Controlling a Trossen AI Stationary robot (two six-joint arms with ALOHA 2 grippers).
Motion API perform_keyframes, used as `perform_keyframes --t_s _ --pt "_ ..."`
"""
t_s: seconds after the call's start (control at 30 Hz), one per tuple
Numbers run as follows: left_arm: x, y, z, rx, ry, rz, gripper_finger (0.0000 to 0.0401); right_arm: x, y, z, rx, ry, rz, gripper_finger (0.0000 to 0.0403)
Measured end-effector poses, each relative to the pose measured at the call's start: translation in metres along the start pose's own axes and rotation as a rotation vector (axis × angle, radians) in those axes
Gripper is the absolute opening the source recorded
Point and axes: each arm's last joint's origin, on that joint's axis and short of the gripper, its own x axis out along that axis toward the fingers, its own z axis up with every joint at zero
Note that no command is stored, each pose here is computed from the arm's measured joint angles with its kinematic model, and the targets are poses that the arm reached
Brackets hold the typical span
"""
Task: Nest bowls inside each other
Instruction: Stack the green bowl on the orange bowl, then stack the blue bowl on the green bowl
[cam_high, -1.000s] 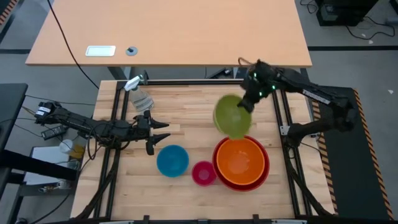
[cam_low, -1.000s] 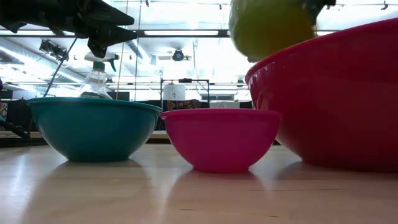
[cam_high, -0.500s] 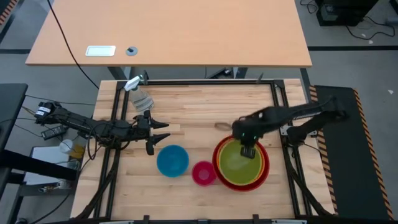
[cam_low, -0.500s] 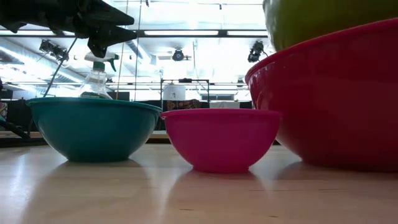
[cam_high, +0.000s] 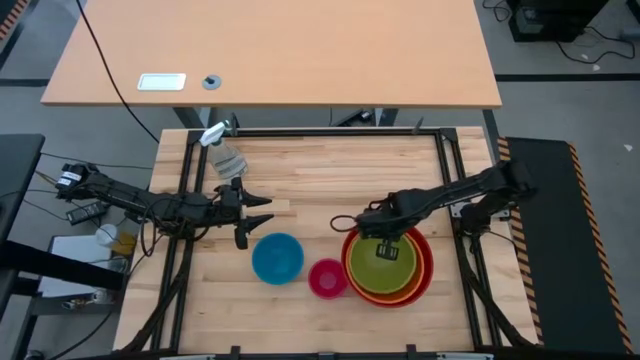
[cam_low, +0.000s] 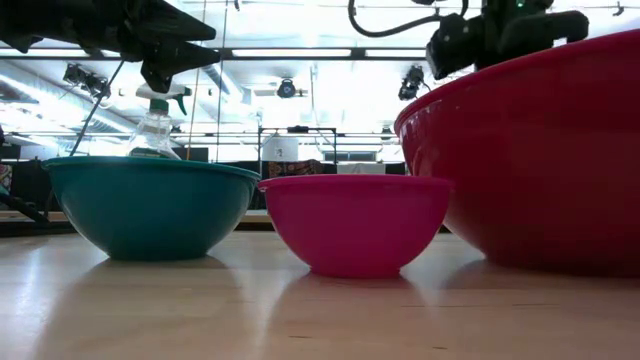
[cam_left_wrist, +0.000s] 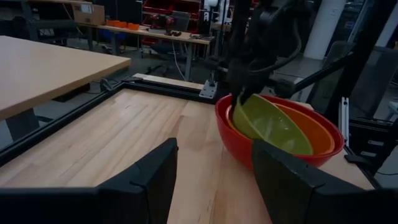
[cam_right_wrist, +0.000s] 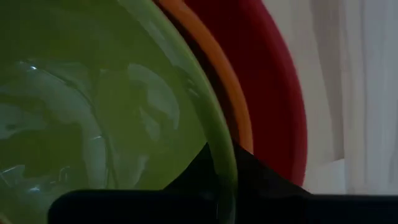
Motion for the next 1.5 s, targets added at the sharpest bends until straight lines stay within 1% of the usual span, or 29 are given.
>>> perform_keyframes --t_s 0.1,0.2,0.3,0.43,0.57,0.67,0.77,0.83,0.9,1.03,1.13,1.27,1.37,1.43,1.5 --pt "0.0 0.0 0.0 0.0 0.0 0.0 0.0208 0.0 -0.001 0.001 0.002 0.0 0.001 0.0054" --pt "0.0 0.0 0.0 0.0 0.0 0.0 0.0208 -0.003 -0.003 -0.002 0.009 0.01 0.011 0.0086" --pt "0.0 0.0 0.0 0.0 0.0 0.0 0.0208 -0.007 -0.007 -0.006 0.038 0.042 0.044 0.0121" --pt "0.0 0.0 0.0 0.001 0.001 0.0 0.0208 -0.014 -0.015 -0.015 0.097 0.121 0.078 0.0159" --pt "0.0 0.0 0.0 0.001 0.0 0.0 0.0208 -0.02 -0.021 -0.024 0.149 0.169 0.051 0.0175" --pt "0.0 0.0 0.0 0.001 0.0 -0.002 0.0208 -0.024 -0.024 -0.027 0.162 0.151 0.048 0.0175" --pt "0.0 -0.002 0.0 -0.018 0.012 -0.057 0.0208 -0.031 -0.025 -0.026 0.168 0.06 0.067 0.0174" --pt "0.0 -0.003 -0.001 -0.023 0.021 -0.108 0.0208 -0.036 -0.022 -0.021 0.14 -0.055 0.099 0.0174" --pt "-0.001 -0.005 -0.001 -0.021 0.024 -0.129 0.0208 -0.041 -0.015 -0.012 0.096 -0.204 0.13 0.0174" --pt "-0.002 -0.011 0.003 -0.013 0.039 -0.126 0.0208 -0.049 0.01 0.012 -0.069 -0.497 0.237 0.0174" --pt "0.002 -0.023 0.017 0.009 0.072 -0.108 0.0208 -0.046 0.031 0.029 -0.209 -0.643 0.268 0.0174" --pt "0.011 -0.045 0.029 0.084 0.198 -0.07 0.0208 -0.035 0.049 0.047 -0.332 -0.752 0.268 0.0174" --pt "0.019 -0.062 0.034 0.126 0.286 -0.074 0.0208 -0.027 0.057 0.059 -0.373 -0.761 0.242 0.0174" --pt "0.023 -0.07 0.032 0.138 0.366 -0.068 0.0208 -0.026 0.063 0.071 -0.384 -0.765 0.212 0.0174" --pt "0.024 -0.074 0.025 0.139 0.467 -0.039 0.0208 -0.025 0.071 0.083 -0.42 -0.759 0.184 0.0174"
